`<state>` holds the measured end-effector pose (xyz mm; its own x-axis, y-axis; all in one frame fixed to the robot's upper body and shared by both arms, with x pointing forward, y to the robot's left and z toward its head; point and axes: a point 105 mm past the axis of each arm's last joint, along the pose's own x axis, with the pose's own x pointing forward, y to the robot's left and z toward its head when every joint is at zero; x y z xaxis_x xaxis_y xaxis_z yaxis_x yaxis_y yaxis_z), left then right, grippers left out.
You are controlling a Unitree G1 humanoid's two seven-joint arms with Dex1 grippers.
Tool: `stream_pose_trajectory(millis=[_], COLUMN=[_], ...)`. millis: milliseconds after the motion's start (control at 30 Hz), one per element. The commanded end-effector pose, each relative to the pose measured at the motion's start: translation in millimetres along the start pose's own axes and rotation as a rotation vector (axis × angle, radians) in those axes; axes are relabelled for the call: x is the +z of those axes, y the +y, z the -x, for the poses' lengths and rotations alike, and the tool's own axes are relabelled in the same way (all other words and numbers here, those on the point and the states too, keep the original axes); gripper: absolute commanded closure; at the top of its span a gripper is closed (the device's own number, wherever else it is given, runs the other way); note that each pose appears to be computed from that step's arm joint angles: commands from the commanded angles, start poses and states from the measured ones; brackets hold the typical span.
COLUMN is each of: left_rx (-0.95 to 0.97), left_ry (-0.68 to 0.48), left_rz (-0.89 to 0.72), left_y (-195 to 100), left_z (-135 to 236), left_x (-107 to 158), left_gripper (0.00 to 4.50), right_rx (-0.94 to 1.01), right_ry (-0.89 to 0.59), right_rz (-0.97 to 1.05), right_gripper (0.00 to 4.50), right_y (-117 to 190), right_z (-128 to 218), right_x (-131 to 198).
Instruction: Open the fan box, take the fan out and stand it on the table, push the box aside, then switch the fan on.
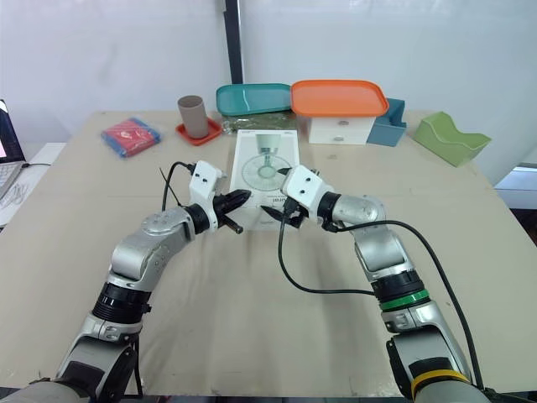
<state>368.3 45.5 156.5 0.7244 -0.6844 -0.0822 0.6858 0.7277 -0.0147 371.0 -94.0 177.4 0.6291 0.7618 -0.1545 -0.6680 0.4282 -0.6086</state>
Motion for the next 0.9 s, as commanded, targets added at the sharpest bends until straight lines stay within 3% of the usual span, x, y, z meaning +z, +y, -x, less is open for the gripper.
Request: stream_pose_trajectory(millis=[33,900], left_rx=[-0.003,0.005], left_ry=[0.035,0.027], left_rz=[0.003,0.000], left_y=[0.2,1.7], left_z=[1.4,1.2], left_x=[-10.2,-9.1], left_gripper=[4.47,4.47], right_rx=[-0.034,-0.013], right_ry=[0.006,-0.003], right_rz=[0.054,0.066], right_gripper=[0.00,0.00], right_y=[-10.5,-1.8], right_z=[7.1,0.3], right_x=[5.7,8.4])
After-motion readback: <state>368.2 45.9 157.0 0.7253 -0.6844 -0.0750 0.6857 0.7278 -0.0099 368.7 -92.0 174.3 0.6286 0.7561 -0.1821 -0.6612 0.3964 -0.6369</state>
